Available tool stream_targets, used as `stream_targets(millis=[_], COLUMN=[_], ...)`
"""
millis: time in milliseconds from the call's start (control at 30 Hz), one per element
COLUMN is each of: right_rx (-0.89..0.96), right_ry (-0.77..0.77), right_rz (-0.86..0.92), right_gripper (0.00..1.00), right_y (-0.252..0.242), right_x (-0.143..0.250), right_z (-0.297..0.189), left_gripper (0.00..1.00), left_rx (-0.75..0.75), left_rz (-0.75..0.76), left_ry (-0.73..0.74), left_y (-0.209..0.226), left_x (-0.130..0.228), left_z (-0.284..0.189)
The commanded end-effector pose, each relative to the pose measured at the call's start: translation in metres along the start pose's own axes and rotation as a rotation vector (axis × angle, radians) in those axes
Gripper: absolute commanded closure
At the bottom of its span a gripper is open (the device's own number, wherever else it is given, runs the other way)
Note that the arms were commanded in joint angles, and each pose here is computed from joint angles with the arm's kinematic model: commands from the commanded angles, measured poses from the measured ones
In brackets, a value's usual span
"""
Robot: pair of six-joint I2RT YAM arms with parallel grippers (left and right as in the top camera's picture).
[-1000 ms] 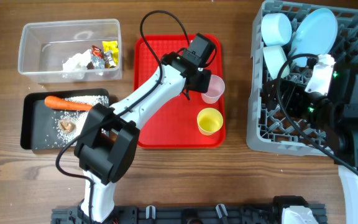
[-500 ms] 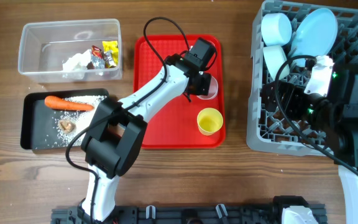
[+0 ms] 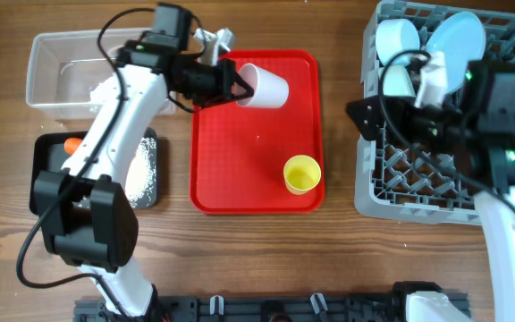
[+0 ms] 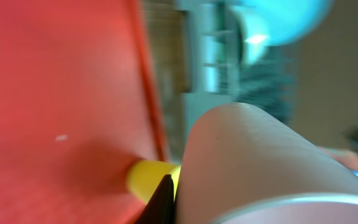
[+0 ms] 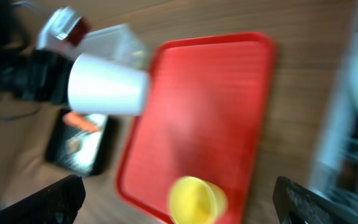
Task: Sort waste into correct bins and load items into the dishwasher rack
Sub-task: 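Hold the pink cup out and grasp it with the right gripper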
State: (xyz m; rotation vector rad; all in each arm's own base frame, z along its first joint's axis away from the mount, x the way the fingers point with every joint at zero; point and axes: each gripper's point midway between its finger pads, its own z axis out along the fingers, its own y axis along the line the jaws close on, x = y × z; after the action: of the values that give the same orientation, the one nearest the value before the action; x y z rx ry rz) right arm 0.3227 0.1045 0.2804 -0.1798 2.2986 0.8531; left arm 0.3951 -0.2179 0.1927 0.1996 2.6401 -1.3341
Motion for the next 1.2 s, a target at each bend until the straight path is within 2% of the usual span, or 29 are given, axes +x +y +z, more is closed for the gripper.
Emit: stream_targets(millis=[0, 133, 333, 400, 667, 800, 867, 1067, 1167], right_rx=[-0.359, -0.637, -0.755, -0.775, -0.633, -0.580, -0.581, -0.619, -0.620], right_ry=[0.031, 0.032, 0.074, 0.090, 0.067, 0.050, 0.057, 0.084, 0.090], right_rz=[-0.095, -0.131, -0.152, -0.174, -0.119, -0.075, -0.075, -0.084, -0.080], right_gripper=[0.00, 0.01, 0.02, 0.05, 0.16, 0.31, 0.35, 0.34, 0.28], right_y=[0.041, 0.055, 0.060, 0.067, 0.072, 0.073, 0.076, 0.088, 0.088], right_x=[-0.006, -0.016, -0.010, -0.006, -0.023, -0.030, -0.027, -0.020, -0.019], right_z=[0.015, 0.031, 0.062, 0.072, 0.103, 0.112, 0.114, 0.114, 0.114], left_gripper=[0.96, 0.96, 0.96, 0.96, 0.96, 0.96, 0.96, 0.96, 0.96], left_rx=[0.334, 0.383, 0.432, 0.434, 0.449, 0.451, 0.448, 0.453, 0.458], left_rz=[0.104, 0.133, 0.149, 0.159, 0.208, 0.219, 0.223, 0.238, 0.241], left_ry=[0.041, 0.050, 0.064, 0.066, 0.098, 0.099, 0.095, 0.066, 0.052], left_y=[-0.052, -0.062, -0.072, -0.074, -0.089, -0.090, -0.090, -0.094, -0.096], left_x=[0.008, 0.011, 0.014, 0.014, 0.023, 0.023, 0.023, 0.012, 0.006], left_z=[-0.020, -0.020, -0.020, -0.018, -0.004, -0.003, -0.002, -0.003, -0.003])
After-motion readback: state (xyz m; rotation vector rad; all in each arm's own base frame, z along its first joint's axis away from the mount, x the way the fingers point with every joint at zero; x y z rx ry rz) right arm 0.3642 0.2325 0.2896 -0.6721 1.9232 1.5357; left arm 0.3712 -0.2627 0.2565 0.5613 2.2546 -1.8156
